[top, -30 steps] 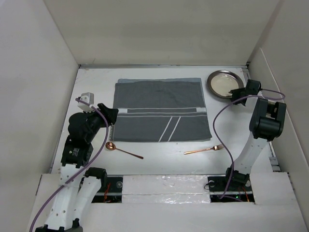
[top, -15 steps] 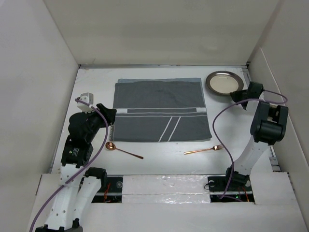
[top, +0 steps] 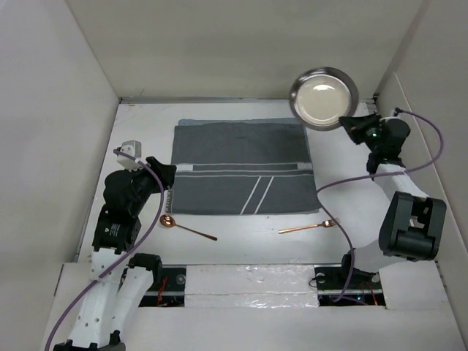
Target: Set the dinner table for one person
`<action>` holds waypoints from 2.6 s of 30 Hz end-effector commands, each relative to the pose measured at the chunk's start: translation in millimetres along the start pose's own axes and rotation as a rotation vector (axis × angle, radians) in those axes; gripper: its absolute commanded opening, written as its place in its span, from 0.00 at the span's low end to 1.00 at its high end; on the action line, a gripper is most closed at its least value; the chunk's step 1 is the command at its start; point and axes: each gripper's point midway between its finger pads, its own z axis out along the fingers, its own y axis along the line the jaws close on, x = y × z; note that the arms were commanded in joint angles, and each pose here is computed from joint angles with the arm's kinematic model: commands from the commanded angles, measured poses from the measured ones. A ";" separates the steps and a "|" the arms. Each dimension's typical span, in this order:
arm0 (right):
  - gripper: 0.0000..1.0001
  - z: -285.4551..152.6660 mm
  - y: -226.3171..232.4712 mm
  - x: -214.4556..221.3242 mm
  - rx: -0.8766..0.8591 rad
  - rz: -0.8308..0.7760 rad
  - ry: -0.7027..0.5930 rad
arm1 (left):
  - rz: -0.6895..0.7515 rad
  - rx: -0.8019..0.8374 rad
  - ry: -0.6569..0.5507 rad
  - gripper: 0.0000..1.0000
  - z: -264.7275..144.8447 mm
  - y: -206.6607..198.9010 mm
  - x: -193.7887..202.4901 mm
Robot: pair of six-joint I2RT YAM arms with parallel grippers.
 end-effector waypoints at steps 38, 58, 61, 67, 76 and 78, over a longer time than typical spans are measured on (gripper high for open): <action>0.00 4.4 40.3 300.5 -0.249 -0.185 0.763 | 0.018 -0.003 -0.130 0.37 -14.9 -6.4 -34.9; 0.60 8.6 -32.9 282.3 0.056 -0.350 0.709 | 0.014 -0.010 -0.150 0.37 -18.2 -5.9 -38.8; 0.61 5.9 -24.8 250.7 0.106 -0.452 0.601 | 0.007 0.001 -0.149 0.37 -17.1 -8.8 -40.4; 0.09 -17.2 56.0 223.2 -0.066 -0.634 0.443 | -0.004 0.107 -0.223 0.14 -30.9 -39.7 -74.9; 0.00 -110.1 198.3 410.5 -0.621 -0.778 0.607 | -0.038 0.214 -0.601 0.10 -141.3 -97.6 -197.7; 0.05 -130.3 228.5 452.2 -0.709 -0.767 0.630 | -0.036 0.273 -0.661 0.25 -172.3 -114.1 -214.0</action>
